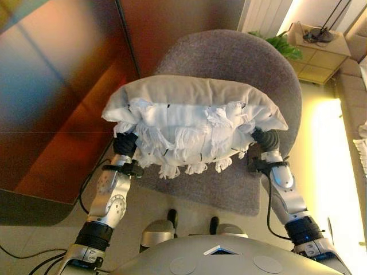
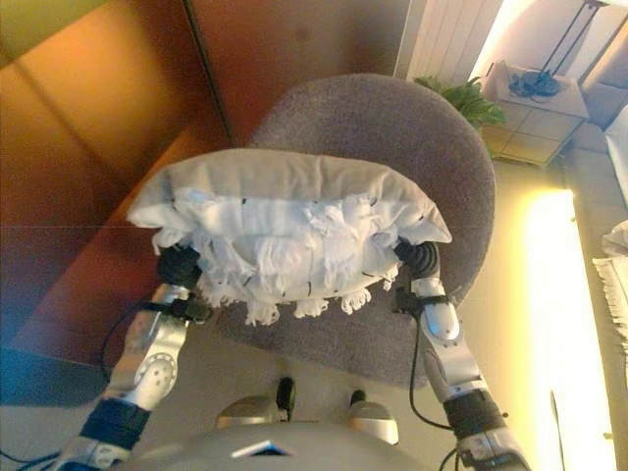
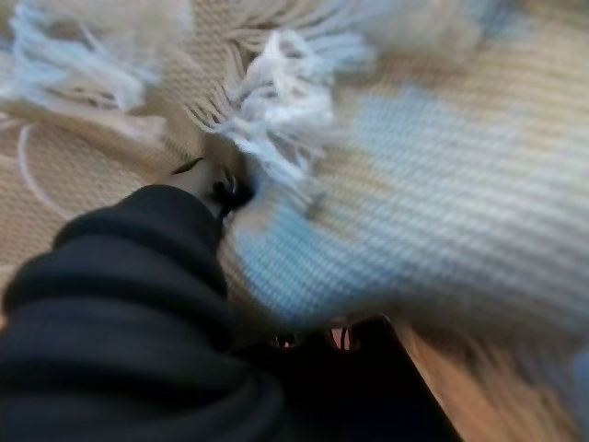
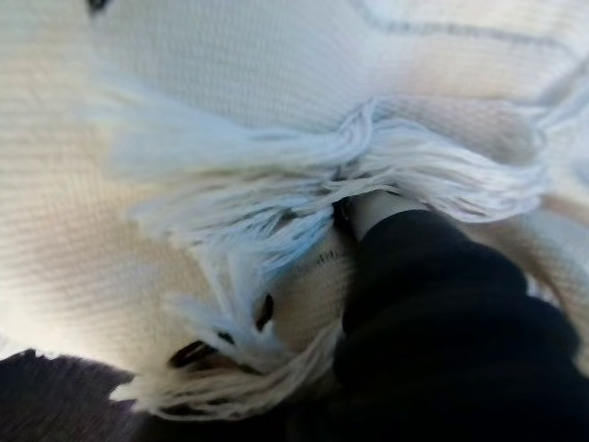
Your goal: Pick up the cushion and take it to the sofa
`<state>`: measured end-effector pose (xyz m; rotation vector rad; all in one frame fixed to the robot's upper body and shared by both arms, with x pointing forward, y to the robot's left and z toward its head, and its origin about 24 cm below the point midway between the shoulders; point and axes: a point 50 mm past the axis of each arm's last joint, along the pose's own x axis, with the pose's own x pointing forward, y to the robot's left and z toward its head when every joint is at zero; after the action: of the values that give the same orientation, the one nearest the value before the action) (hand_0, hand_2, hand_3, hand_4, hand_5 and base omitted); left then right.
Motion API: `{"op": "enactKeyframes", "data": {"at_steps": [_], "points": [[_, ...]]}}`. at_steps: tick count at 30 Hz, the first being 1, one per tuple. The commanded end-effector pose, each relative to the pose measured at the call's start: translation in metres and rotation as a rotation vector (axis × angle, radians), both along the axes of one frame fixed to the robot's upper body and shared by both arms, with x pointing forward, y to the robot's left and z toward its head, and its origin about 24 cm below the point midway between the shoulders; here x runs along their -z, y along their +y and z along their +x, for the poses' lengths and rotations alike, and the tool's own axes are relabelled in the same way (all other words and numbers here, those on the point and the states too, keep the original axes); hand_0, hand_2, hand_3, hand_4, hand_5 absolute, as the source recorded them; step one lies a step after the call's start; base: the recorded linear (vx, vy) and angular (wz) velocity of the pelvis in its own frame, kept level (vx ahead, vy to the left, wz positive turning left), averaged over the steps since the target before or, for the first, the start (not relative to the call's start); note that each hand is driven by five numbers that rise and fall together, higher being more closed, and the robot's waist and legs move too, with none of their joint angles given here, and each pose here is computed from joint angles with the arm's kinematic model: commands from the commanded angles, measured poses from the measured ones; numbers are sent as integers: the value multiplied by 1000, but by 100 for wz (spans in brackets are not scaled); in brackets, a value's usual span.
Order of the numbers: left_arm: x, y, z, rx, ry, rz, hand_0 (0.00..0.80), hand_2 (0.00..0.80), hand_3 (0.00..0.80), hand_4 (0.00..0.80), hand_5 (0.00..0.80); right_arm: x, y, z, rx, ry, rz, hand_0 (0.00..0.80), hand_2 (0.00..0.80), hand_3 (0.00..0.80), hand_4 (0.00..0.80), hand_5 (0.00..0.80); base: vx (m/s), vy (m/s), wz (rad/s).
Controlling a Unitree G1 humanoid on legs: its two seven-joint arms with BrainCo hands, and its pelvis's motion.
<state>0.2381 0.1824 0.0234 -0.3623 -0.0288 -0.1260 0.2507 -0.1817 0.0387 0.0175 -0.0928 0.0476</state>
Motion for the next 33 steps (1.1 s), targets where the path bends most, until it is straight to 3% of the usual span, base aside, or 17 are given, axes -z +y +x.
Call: {"op": "enactKeyframes", "data": {"at_steps": [1,9,16,33], "points": [[-50,-49,45,148,-234,49,800,800,800,800,800,-39,33,30,-111,-161,66,800,800,800,800,800,85,-50,0],[-48,-57,68,113,-208,120,800,800,800,800,800,-34,47,55,-60,-101,61,800,800,800,800,800,52,-20,-1],[-84,-67,102,118,-313,155,800,800,800,800,800,-79,54,93,17,-202,28,800,800,800,800,800,-140,10,1],[-133,-78,136,67,-438,182,800,800,800,800,800,-123,59,117,98,-315,-20,800,800,800,800,800,-77,41,-11]]}}
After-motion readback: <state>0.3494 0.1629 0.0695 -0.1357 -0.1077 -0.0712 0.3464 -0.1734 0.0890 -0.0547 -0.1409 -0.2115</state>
